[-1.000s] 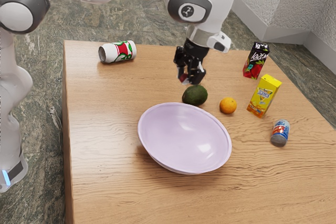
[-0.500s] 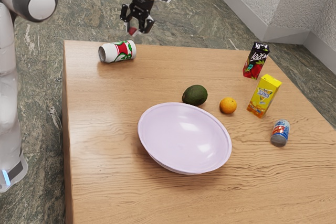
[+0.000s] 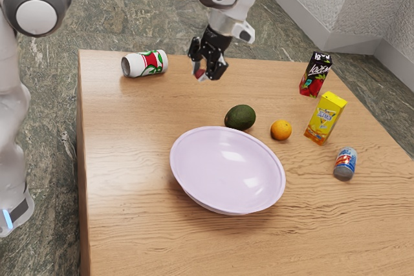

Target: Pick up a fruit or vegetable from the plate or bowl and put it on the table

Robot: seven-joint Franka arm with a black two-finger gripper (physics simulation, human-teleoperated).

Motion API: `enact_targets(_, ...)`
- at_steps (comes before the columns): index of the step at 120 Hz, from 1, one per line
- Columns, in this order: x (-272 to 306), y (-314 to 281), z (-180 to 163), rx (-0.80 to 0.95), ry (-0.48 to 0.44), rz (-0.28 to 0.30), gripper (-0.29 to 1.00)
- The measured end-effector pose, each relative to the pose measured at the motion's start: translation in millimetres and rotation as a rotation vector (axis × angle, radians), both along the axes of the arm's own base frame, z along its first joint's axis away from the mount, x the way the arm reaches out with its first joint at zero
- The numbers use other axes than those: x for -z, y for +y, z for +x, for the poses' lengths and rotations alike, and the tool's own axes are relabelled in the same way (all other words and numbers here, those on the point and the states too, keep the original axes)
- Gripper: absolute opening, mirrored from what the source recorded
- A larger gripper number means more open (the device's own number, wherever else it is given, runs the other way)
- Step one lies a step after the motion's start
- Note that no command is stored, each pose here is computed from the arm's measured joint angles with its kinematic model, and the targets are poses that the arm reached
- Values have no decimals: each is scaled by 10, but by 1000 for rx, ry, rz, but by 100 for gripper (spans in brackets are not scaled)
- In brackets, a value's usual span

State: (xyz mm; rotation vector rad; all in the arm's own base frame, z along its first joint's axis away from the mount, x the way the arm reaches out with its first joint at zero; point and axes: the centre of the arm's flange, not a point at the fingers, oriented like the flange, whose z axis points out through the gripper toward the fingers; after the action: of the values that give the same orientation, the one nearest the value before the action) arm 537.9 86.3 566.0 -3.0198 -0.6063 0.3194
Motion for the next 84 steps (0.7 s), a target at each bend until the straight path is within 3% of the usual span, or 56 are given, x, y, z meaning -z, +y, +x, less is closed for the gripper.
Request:
enact_targets(21,32,-560,76,110,5,0,16)
enact_targets(62,165,967,-163,-159,22,3,16)
enact_targets(84,278,507,37,-69,33,1,16)
